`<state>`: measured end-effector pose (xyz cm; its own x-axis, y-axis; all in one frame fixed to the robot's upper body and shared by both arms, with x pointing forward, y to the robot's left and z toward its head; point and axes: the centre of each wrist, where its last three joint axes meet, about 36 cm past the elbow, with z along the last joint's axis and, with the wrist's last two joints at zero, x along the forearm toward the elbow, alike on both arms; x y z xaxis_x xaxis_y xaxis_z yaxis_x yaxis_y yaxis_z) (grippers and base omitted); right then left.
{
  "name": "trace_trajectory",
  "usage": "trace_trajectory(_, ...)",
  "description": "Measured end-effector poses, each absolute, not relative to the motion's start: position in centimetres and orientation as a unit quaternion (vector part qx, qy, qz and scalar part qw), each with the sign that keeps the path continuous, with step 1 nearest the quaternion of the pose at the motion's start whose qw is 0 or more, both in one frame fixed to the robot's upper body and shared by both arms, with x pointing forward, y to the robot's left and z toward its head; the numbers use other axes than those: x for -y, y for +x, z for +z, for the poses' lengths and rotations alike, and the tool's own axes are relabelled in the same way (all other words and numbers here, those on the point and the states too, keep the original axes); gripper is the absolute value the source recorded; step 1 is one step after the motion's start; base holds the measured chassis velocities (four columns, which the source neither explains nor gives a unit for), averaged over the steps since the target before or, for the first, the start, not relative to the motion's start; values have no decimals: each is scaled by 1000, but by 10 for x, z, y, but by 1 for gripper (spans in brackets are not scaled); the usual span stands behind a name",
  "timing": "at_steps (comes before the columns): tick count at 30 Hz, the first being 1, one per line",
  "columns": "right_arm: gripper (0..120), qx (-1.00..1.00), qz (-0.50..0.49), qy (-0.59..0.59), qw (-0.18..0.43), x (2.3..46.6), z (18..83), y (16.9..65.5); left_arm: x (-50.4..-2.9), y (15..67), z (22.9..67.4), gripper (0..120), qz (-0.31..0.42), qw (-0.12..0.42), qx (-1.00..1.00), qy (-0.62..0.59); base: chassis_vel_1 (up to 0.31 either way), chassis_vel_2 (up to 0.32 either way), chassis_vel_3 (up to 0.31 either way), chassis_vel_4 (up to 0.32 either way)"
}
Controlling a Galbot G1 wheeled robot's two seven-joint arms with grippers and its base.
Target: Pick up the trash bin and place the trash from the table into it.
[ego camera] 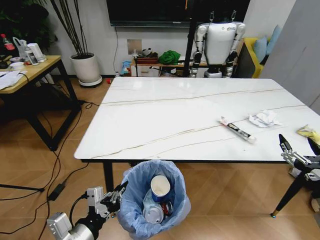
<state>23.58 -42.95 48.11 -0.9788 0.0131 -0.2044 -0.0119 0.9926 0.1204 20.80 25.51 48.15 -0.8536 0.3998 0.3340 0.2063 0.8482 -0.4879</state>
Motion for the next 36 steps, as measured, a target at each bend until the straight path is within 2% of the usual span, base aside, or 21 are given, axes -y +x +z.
trace_trajectory(12,100,-993,34,-3,115,431,479,238,-256,210,480,0,224,217,936,-163,-197,-196,185,194)
trace_trajectory(22,100,-993,4,-13,118,426,488,240,-256,210,480,0,224,218,936,-163,-18,-39,41,37)
trace_trajectory(26,100,-995,12,-48,82,414,508,244,-256,208,480,0,223,221,935,-164,26,17,-32,-14)
trace_trajectory(30,100,-992,-1,-124,19,384,542,257,-258,205,484,0,217,223,935,-167,0,0,0,0)
trace_trajectory(36,100,-989,-27,-145,-29,372,556,265,-260,207,488,0,214,223,935,-174,0,0,0,0)
